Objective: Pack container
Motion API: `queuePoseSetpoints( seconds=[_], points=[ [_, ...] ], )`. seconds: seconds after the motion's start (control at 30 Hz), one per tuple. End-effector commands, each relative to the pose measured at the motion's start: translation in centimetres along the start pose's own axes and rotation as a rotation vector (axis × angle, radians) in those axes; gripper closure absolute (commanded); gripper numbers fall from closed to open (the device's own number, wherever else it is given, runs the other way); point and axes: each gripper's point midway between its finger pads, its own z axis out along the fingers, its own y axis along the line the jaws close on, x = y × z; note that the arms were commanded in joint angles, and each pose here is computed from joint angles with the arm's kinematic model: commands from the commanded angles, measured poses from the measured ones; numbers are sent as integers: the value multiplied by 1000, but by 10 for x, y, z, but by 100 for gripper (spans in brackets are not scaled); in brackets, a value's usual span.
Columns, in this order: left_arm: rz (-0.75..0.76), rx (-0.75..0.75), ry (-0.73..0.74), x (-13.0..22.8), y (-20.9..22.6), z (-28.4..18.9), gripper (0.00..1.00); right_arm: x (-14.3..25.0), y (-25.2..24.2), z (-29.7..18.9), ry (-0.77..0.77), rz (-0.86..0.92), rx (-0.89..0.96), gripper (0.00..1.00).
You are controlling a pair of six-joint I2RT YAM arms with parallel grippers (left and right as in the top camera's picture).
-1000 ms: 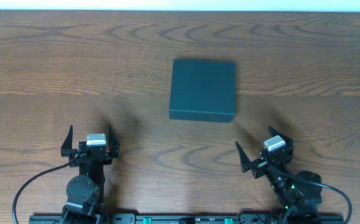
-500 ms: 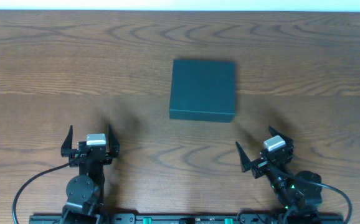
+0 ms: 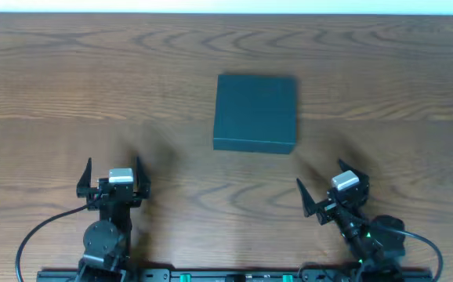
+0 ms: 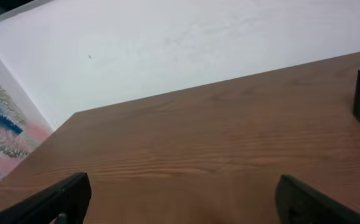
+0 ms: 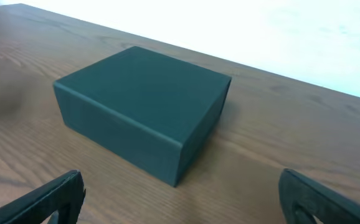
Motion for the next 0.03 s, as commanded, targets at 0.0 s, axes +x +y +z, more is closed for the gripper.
queuePoseSetpoints(
  seconds=[0.0],
  points=[
    [23, 16, 50, 15, -4, 0, 4, 0, 5, -1, -1, -3, -21, 1]
  ],
)
